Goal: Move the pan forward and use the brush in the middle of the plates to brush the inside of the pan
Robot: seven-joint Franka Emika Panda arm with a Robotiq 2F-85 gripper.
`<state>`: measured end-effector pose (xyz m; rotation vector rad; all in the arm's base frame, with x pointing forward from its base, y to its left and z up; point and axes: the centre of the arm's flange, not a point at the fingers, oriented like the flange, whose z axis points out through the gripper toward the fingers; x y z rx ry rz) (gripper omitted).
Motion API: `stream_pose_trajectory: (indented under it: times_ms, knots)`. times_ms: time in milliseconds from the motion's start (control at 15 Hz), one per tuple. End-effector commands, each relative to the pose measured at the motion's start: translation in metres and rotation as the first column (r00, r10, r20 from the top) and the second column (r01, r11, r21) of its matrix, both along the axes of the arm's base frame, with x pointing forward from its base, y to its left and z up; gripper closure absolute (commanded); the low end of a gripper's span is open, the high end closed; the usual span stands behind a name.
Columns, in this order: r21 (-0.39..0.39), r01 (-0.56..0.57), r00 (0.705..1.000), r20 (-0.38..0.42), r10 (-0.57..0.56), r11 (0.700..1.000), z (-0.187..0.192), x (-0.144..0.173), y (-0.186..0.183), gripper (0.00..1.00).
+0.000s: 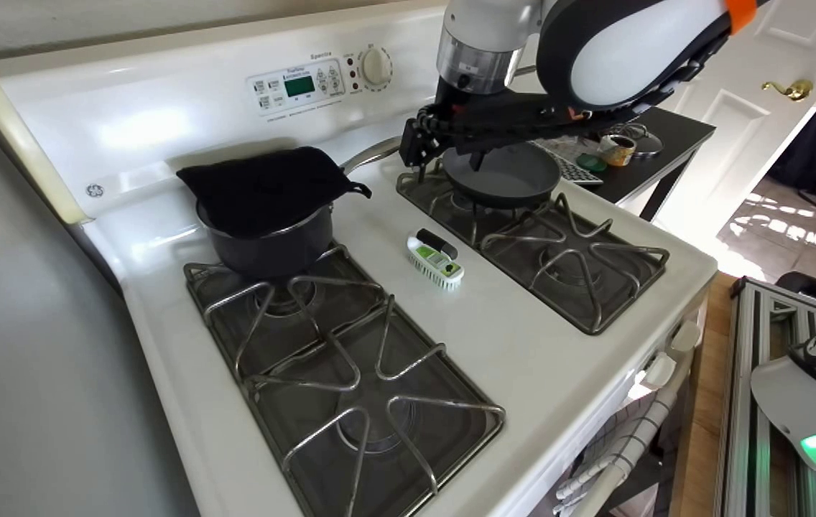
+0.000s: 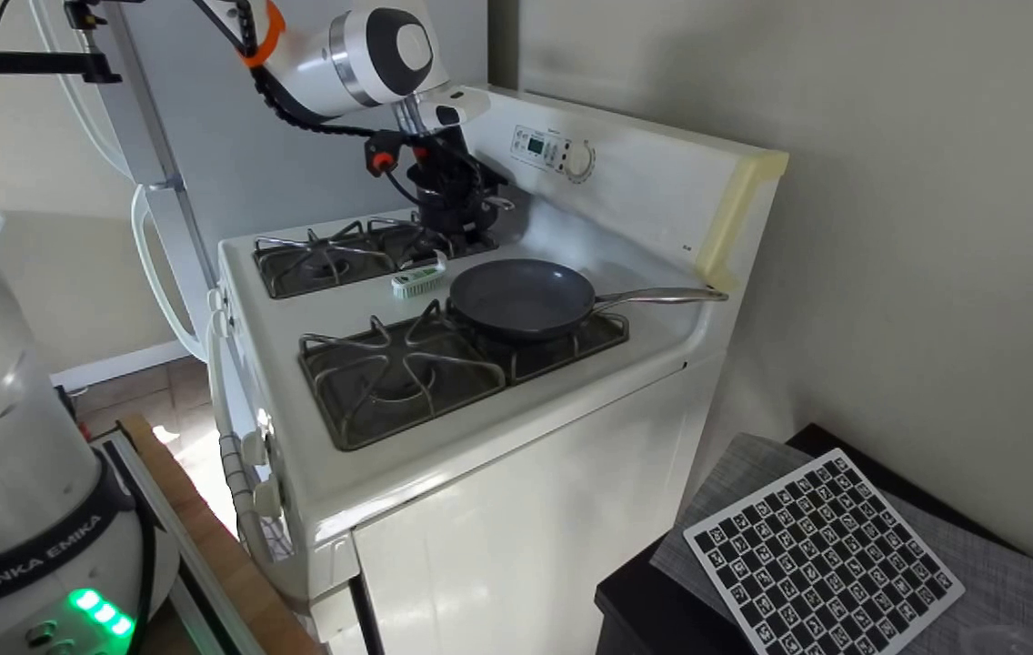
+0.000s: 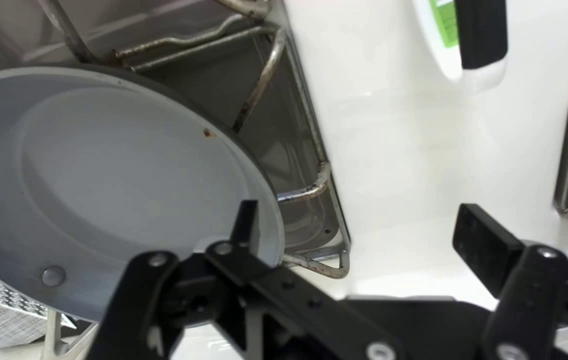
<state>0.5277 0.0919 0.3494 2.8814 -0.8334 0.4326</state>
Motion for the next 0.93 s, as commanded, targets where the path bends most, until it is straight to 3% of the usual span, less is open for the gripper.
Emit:
stream_pose_trajectory:
  times_ms: [0,533,867]
  knots:
    - [0.0,0.023,1.0,0.007,-0.023,1.0,0.002,-0.004,0.005,0.0]
    - [0.105,-0.032,0.997,-0.066,0.039,0.994,0.001,-0.027,0.055,0.0]
    - [0.066,-0.096,0.982,-0.156,0.105,0.993,-0.023,-0.028,0.058,0.0]
